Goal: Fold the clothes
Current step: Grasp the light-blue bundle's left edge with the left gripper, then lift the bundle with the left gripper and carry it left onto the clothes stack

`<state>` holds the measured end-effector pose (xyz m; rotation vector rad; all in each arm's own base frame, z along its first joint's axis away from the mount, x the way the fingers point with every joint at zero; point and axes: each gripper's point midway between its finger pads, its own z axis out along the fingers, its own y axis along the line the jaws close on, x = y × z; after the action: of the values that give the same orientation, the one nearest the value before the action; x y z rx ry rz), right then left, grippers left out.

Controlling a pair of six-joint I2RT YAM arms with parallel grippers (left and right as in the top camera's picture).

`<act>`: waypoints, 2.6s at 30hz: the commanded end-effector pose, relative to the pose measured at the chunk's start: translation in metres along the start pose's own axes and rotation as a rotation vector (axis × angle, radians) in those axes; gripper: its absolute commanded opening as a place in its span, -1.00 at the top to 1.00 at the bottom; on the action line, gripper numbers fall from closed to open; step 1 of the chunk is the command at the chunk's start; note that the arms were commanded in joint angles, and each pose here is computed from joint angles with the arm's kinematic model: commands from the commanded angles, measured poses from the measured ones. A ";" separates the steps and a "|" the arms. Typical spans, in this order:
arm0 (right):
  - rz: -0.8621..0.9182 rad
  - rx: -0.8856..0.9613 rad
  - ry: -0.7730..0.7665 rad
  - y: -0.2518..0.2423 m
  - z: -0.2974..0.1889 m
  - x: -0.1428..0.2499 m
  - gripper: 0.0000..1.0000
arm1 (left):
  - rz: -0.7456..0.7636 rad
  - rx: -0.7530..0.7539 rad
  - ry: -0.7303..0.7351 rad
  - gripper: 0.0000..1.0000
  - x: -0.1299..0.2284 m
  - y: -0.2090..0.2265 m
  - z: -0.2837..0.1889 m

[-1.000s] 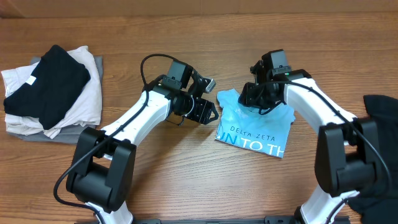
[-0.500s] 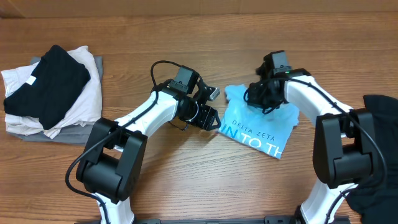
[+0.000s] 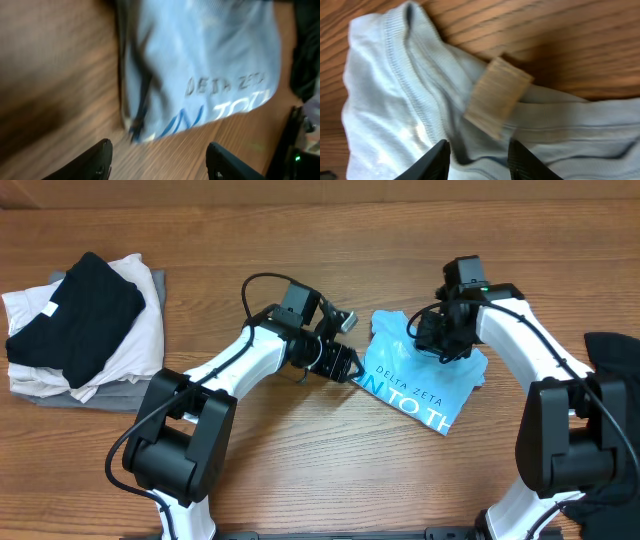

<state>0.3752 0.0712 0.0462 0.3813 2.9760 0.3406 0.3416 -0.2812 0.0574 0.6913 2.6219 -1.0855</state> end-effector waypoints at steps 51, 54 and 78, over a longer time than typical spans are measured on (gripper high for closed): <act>0.168 -0.254 -0.019 -0.047 0.000 -0.008 0.12 | -0.347 0.028 0.151 -0.80 0.035 0.037 0.042; 0.168 -0.254 -0.018 -0.047 0.000 -0.007 0.12 | -0.399 0.111 0.184 -0.75 0.045 0.036 0.063; 0.177 -0.249 0.006 -0.048 0.000 -0.002 0.15 | -0.376 0.237 0.160 0.83 0.034 0.013 0.094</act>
<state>0.3654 0.0226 0.0237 0.6428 2.8838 0.6943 0.3293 -0.3370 0.0033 0.4075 2.7613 -1.6224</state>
